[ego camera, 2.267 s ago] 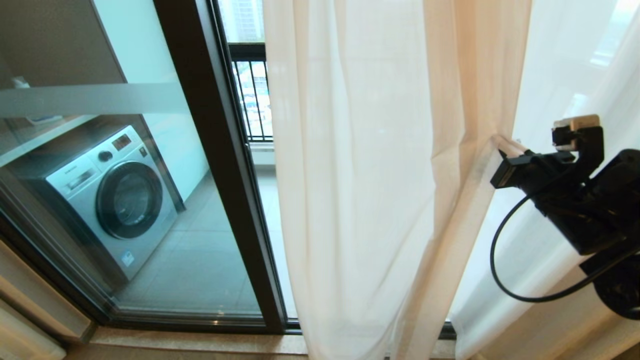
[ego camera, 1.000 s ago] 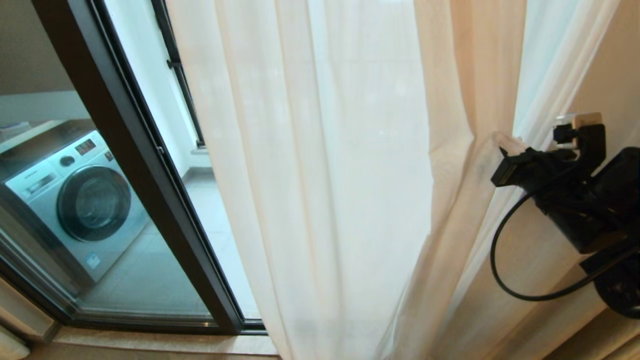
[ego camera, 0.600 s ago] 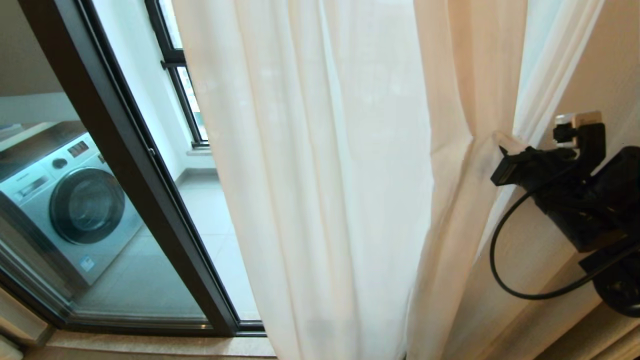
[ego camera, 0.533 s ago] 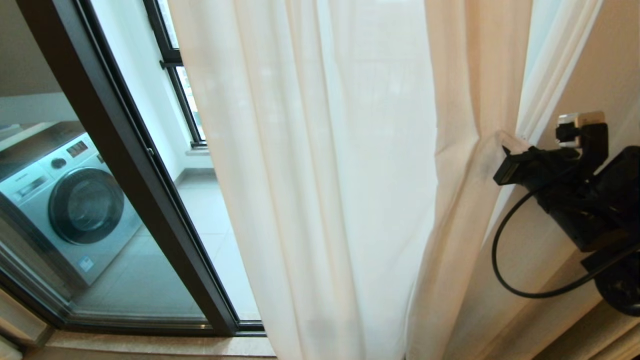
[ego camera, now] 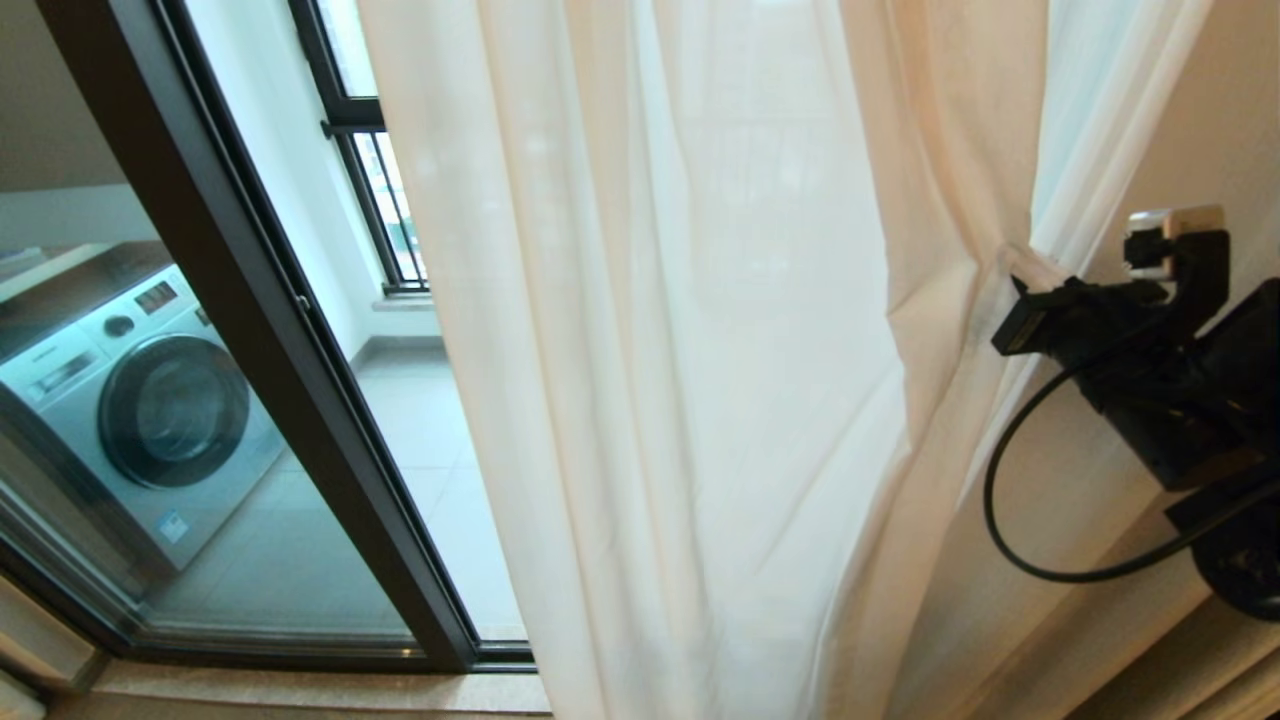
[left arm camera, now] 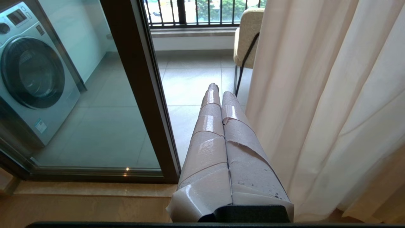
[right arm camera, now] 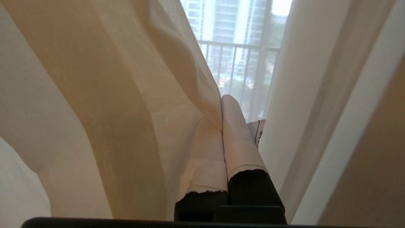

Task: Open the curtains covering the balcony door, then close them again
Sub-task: Pull the inner curtains open on both sides

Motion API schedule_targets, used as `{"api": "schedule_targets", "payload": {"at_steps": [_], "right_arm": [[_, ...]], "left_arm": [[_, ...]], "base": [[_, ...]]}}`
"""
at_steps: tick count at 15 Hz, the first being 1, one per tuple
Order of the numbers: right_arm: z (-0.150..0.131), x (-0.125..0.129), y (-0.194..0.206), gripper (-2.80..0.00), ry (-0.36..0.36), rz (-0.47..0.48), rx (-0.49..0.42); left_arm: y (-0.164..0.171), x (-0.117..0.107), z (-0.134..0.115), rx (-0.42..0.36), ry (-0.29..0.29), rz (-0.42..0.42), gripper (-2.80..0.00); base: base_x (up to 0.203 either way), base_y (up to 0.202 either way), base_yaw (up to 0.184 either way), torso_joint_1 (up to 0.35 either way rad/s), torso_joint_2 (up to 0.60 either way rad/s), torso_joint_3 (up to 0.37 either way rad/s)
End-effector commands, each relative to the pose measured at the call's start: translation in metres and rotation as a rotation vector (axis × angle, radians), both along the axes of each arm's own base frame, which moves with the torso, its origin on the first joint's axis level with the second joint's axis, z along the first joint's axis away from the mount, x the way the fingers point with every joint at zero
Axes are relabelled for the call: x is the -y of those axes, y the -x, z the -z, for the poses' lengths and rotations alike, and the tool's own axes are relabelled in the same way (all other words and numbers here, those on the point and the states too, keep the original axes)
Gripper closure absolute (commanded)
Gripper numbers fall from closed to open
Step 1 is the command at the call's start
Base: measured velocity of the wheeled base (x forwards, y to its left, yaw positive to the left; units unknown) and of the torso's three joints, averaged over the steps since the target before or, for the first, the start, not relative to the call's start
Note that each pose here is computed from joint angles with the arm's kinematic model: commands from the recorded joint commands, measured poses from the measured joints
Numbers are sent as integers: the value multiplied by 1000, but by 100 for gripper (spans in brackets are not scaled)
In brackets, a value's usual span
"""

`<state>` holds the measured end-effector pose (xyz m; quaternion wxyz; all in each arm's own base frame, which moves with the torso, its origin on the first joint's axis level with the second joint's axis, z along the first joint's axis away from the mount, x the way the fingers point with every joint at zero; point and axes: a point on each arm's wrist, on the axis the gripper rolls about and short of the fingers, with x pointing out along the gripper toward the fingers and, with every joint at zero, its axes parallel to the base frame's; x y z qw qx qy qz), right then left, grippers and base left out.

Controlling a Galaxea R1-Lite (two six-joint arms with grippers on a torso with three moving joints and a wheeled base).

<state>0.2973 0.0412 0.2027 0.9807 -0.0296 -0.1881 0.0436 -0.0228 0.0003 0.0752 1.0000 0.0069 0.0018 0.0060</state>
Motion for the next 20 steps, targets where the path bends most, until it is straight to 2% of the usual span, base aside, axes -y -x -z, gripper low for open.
{"api": "schedule_targets", "payload": {"at_steps": [1, 7, 13, 20], "right_arm": [[-13, 6, -1, 0, -8, 19, 69], [-30, 40, -7, 0, -7, 132, 129], [-47, 96, -12, 0, 17, 272, 152], [-55, 170, 0, 0, 3, 419, 147]], "left_arm": [[0, 0, 0, 1, 0, 0, 0], [0, 0, 0, 1, 0, 0, 0], [0, 0, 0, -1, 1, 0, 0], [0, 0, 0, 1, 0, 0, 0]], "base": [[0, 0, 0, 0, 0, 0], [0, 0, 0, 0, 0, 0], [0, 0, 0, 0, 0, 0], [0, 0, 0, 0, 0, 0]]}}
